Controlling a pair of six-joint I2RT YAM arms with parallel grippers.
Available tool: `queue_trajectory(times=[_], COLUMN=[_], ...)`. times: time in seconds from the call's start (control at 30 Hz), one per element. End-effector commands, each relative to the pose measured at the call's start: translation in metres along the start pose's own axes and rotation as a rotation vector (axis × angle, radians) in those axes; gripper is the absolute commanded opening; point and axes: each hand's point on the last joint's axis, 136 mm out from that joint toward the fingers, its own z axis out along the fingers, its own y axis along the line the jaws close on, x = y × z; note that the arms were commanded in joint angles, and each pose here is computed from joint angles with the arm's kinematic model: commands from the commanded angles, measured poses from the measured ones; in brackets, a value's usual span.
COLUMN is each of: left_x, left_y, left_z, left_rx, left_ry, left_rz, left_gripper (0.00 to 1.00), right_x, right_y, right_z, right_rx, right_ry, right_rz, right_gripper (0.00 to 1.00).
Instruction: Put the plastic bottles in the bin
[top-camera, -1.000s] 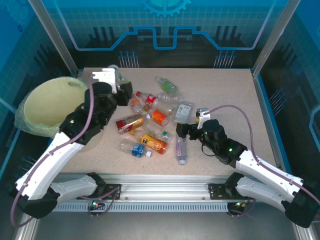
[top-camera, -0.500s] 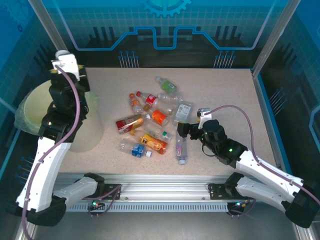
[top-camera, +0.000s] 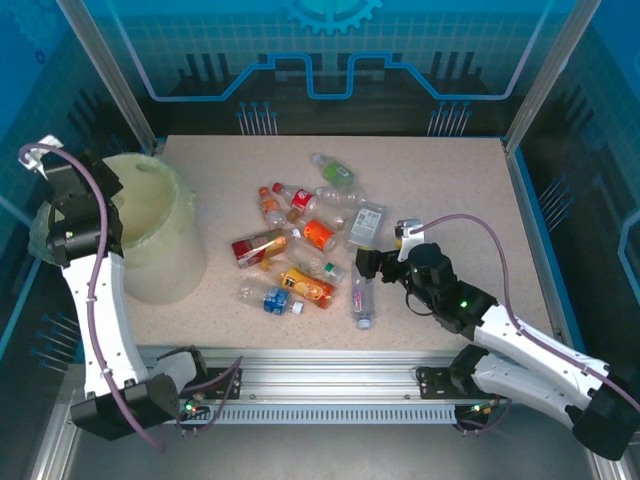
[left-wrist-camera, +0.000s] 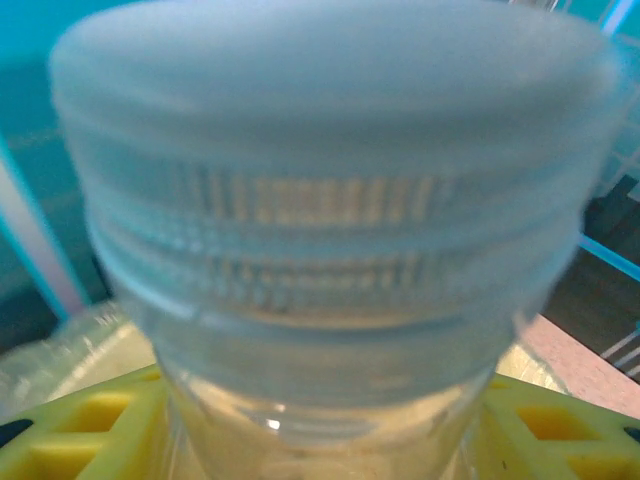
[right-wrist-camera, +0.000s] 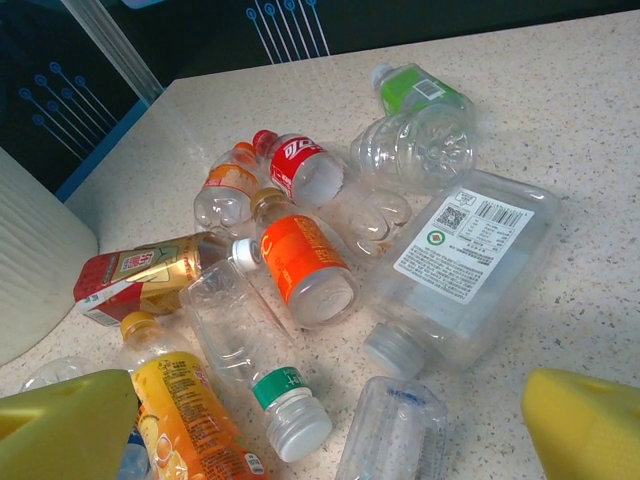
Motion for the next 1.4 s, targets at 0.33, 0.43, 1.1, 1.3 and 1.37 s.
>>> queue_trajectory(times=[0.33, 0.43, 1.1, 1.3, 1.37], left_x=[0.077, 0.089, 0.125, 0.114, 0.106], left_y=[-0.017, -0.017, -0.018, -0.023, -0.027], left_z=[0.065, 0.074, 0.101, 0.091, 0.085], left_rx=[0.062, 0.037, -0.005, 0.032, 0.069], left_ry=[0.221, 0.261, 0.353, 0.341, 0.329], left_rz=[-0.542, -0.56, -0.627, -0.616, -0.614], left_gripper=[0.53, 0.54, 0.82, 0.89, 0.91], right_x=[-0.004, -0.006, 0.028, 0.047, 0.056], right_y=[-0.003, -0.006, -0.057, -0.059, -0.059], right_z=[-0.014, -0.018, -0.042, -0.046, -0.046], right_rx=[-0.008, 0.0, 0.16, 0.147, 0.151], right_ry=[-0.037, -0.047, -0.048, 0.019, 0.07], right_rz=[-0.009, -0.008, 0.204, 0.237, 0.226], right_gripper=[1.0, 1.0, 1.0, 1.0, 1.0])
